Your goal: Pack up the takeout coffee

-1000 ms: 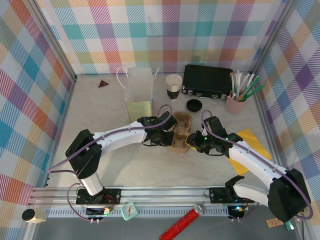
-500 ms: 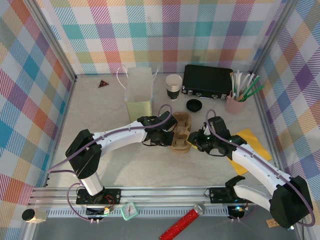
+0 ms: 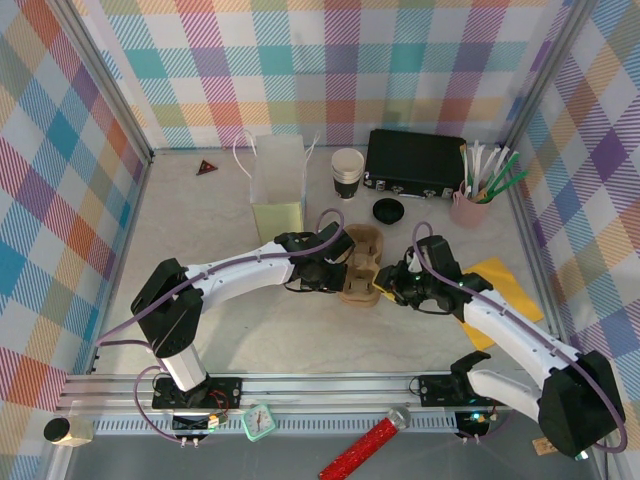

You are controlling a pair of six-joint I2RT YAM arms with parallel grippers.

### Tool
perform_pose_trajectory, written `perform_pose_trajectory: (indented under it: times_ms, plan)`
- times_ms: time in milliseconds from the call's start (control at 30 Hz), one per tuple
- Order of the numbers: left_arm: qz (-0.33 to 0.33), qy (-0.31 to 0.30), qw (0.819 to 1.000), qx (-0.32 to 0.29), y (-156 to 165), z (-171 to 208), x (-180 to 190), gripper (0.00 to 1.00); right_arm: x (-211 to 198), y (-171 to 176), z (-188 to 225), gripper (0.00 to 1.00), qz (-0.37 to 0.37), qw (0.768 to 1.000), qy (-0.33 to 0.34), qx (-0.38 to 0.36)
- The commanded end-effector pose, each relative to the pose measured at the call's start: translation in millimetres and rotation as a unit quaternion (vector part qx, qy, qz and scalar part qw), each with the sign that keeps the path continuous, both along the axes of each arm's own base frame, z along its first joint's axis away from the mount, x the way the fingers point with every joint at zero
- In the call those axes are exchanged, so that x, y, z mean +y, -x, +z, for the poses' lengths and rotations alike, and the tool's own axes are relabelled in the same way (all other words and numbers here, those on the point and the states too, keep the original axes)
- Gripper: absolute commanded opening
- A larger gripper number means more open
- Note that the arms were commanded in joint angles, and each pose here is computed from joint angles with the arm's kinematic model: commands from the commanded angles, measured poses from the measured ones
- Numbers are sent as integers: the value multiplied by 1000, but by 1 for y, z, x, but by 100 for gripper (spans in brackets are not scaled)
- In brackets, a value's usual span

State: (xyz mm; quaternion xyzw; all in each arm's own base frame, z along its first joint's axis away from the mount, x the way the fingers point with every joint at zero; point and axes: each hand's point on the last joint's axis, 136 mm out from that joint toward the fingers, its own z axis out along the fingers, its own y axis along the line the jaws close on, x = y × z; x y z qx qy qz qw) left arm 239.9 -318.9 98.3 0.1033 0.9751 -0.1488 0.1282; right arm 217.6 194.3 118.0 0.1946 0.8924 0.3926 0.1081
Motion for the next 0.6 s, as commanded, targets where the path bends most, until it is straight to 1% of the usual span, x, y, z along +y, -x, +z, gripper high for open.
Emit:
perform_pose_trajectory:
  times_ms: [0,133,267,467,567]
  plan:
    - [-29,55,998,-3,2,17,-27,0,13,-4,31,31,15,997,-62,-41]
    - [-29,49,998,-2,2,15,-25,0,7,-5,33,31,0,996,-79,-43]
    - [-29,50,998,-3,2,16,-25,0,8,-5,29,31,5,996,-80,-34]
    - [-30,57,998,-7,1,22,-28,1,4,-2,16,32,15,999,-43,-9]
    - [-31,58,998,-9,-1,25,-29,2,1,-2,13,32,11,999,-33,-8]
